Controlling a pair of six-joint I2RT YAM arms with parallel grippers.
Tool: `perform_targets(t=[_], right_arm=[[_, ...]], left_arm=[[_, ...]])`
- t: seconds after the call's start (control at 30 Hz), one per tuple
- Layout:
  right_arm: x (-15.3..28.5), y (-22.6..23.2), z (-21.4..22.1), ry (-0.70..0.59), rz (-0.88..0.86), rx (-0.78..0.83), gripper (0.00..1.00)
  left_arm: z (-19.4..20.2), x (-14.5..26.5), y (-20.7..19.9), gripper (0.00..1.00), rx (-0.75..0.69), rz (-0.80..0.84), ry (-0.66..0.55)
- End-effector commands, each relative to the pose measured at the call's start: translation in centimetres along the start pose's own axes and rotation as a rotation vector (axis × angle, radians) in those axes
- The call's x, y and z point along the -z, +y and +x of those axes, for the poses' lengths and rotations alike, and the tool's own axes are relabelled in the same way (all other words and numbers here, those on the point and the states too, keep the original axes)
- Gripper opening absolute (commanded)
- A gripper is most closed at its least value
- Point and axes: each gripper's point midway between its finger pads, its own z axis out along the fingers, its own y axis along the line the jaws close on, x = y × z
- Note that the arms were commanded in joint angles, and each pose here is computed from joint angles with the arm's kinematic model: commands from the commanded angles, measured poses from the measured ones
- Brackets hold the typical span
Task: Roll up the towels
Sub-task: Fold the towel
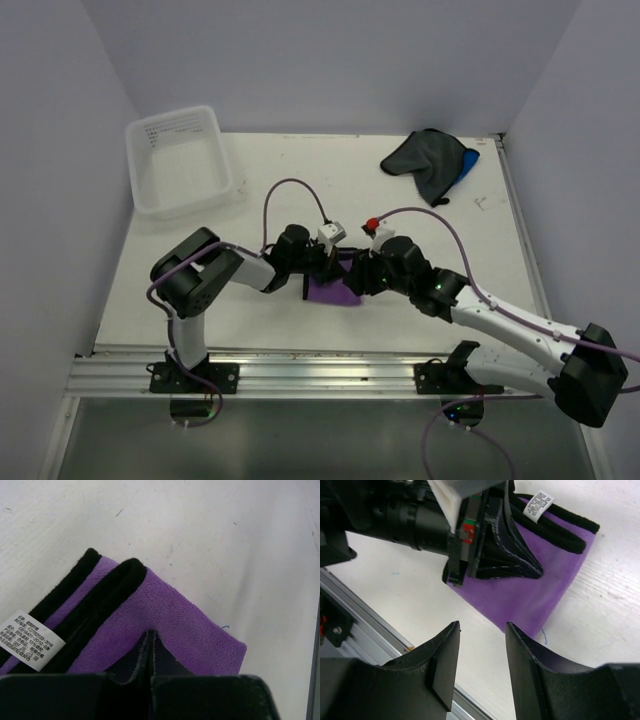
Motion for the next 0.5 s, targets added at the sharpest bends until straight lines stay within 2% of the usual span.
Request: perform_targets(t=[0.0, 0.17, 0.2, 0.3, 0.33, 0.37, 0.47], right_arm=[[0.6, -1.6, 0.7, -0.023, 0.046, 0.051, 0.45], [1.4, -2.9, 1.2, -0.061, 0.083, 0.043, 0.4], [1.4, -3.1, 1.2, -0.066, 0.093, 0.04, 0.37], [0.7, -4.1, 1.7, -0.042, 0.152, 0.014, 0.1], [0.5, -4.2, 2.1, -0.018, 0.164, 0.014, 0.04], [-0.2, -4.3, 2.1, 0.005, 0.178, 0.006, 0.0], [-1.3, -4.0, 2.2, 0.03, 0.187, -0.026, 0.0]], left_arm=[[-0.3, 0.0, -1.0, 0.0, -0.079, 0.045, -0.031], [-1.1, 0.7, -1.2, 0.0, -0.092, 0.028, -0.054], [-2.0, 1.0, -1.2, 0.0, -0.096, 0.013, -0.075], [-4.0, 1.5, -1.5, 0.0, -0.083, -0.009, -0.091], [-4.6, 1.7, -1.4, 0.0, -0.084, -0.021, -0.094], [-5.2, 2.2, -1.5, 0.0, -0.073, -0.044, -0.093], [-8.1, 3.6, -1.6, 0.0, -0.084, -0.098, -0.154]])
